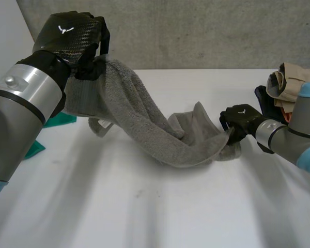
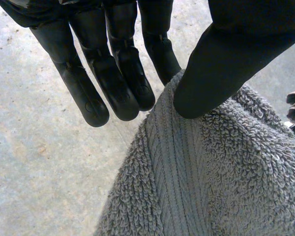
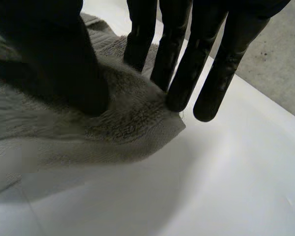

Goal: Fold the laundry.

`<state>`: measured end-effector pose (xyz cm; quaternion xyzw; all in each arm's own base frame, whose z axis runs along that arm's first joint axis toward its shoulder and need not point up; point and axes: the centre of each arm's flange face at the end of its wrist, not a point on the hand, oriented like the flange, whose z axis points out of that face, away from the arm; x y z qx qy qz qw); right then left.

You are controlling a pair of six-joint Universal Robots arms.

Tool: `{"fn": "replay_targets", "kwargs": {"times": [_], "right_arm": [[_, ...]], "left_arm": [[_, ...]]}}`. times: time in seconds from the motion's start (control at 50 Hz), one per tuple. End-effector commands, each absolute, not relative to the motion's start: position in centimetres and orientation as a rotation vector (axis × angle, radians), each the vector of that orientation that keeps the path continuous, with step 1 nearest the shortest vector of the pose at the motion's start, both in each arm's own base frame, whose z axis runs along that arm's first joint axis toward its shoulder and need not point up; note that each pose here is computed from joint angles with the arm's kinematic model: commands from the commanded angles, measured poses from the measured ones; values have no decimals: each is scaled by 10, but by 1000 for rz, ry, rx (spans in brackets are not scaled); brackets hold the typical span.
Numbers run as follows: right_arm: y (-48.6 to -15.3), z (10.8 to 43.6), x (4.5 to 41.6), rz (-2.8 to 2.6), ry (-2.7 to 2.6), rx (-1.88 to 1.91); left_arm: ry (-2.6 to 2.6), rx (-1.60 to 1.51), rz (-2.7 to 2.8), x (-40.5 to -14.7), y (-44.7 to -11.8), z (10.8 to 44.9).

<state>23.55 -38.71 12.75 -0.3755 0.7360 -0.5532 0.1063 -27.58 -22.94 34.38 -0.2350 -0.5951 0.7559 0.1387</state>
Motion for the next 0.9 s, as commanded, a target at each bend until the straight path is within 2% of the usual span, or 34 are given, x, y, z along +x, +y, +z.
{"fn": "replay_targets", "kwargs": {"times": [0.02,0.06,0.16,0.22,0.3,0.32,0.42,0.52,0.56,0.6,0.66,0.74,0.76,0.78,0.84,0.9], "right_arm": [[-392,173,233,-1731,2104,-1020],[-389,192,232,-1759,2080,-998],[-353,252,218,-1772,2065,-1083],[-342,265,203,-1766,2138,-1152],[-316,260,189,-1606,2269,-1359],[-305,257,188,-1531,2295,-1444],[-298,243,191,-1438,2340,-1474],[-327,211,207,-1530,2328,-1343],[-352,208,213,-1691,2314,-1259],[-365,213,222,-1817,2277,-1214],[-393,240,235,-2133,2155,-1101],[-415,296,246,-2558,1834,-906],[-416,319,247,-2677,1701,-825],[-414,334,247,-2735,1619,-782],[-395,388,247,-2894,1351,-668],[-382,409,242,-2921,1288,-635]], "left_arm": [[-1759,-662,2196,-267,-236,343],[-1775,-655,2199,-263,-239,343],[-1856,-644,2180,-252,-246,337],[-1918,-648,2148,-246,-249,330],[-2068,-675,2029,-241,-255,304],[-2139,-702,1957,-242,-259,287],[-2297,-794,1799,-247,-278,237],[-2358,-858,1729,-258,-308,199],[-2336,-853,1768,-266,-331,193],[-2296,-832,1834,-271,-348,199],[-2140,-767,2033,-283,-376,233],[-1830,-640,2317,-291,-394,294],[-1763,-602,2370,-291,-396,307],[-1636,-526,2463,-289,-394,334],[-1421,-389,2624,-278,-376,393],[-1393,-345,2658,-269,-362,412]]}}
